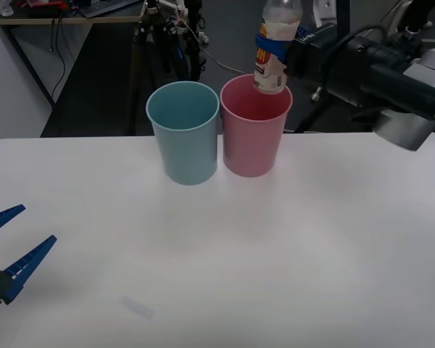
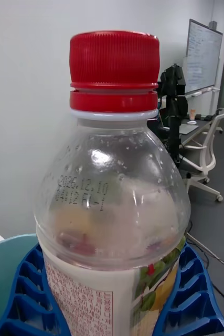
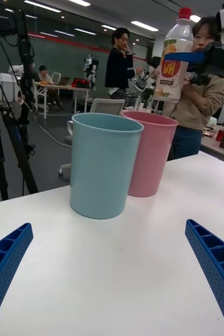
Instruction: Grasp the object on the table and drop it into the matching bin: aluminum can to the light blue bin, PET bottle to the pink bin.
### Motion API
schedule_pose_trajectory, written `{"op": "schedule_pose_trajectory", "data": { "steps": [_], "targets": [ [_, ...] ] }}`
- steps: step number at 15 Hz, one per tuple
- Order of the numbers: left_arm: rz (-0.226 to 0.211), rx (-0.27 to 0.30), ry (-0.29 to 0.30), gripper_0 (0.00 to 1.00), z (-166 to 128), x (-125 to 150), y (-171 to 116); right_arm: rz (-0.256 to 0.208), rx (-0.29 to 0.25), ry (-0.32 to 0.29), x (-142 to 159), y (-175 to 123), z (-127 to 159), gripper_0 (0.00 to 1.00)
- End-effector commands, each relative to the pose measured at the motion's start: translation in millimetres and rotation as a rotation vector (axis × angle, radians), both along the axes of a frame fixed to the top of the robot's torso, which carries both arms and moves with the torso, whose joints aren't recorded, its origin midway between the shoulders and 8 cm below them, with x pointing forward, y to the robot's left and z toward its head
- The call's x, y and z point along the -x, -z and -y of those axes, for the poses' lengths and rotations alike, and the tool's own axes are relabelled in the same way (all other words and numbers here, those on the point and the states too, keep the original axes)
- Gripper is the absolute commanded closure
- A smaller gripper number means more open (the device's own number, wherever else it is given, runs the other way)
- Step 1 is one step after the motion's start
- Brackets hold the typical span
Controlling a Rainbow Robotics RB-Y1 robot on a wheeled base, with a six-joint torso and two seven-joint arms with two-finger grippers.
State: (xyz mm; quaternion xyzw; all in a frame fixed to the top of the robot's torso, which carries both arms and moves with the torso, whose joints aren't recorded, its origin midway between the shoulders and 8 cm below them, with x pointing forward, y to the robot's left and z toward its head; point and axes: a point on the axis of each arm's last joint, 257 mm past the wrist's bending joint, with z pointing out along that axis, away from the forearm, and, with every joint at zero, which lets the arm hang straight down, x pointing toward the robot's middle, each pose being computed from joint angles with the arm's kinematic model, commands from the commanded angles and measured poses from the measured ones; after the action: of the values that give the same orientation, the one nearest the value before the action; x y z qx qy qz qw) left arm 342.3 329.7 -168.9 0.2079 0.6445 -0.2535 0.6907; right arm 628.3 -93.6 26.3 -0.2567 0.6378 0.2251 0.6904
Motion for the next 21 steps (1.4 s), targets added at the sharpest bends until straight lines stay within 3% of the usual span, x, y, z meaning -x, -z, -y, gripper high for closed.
{"op": "schedule_pose_trajectory", "data": {
  "steps": [1,6,10,11,12,21],
  "targets": [
    [0.0,0.0,0.0,0.0,0.0,0.0,0.0,-0.005,-0.003,0.015,-13.8,10.7,-10.7,1.0],
    [0.0,0.0,0.0,0.0,0.0,0.0,0.0,-0.005,-0.004,0.013,-23.7,20.5,-32.9,1.0],
    [0.0,0.0,0.0,0.0,0.0,0.0,0.0,0.0,-0.006,0.009,-23.2,17.8,-34.8,1.0],
    [0.0,0.0,0.0,0.0,0.0,0.0,0.0,0.002,-0.013,0.011,-24.0,14.9,-33.5,0.27],
    [0.0,0.0,0.0,0.0,0.0,0.0,0.0,0.0,-0.02,0.01,-23.8,13.1,-33.6,0.0],
    [0.0,0.0,0.0,0.0,0.0,0.0,0.0,-0.004,-0.052,0.008,-24.2,4.3,-31.1,0.0]
  ]
}}
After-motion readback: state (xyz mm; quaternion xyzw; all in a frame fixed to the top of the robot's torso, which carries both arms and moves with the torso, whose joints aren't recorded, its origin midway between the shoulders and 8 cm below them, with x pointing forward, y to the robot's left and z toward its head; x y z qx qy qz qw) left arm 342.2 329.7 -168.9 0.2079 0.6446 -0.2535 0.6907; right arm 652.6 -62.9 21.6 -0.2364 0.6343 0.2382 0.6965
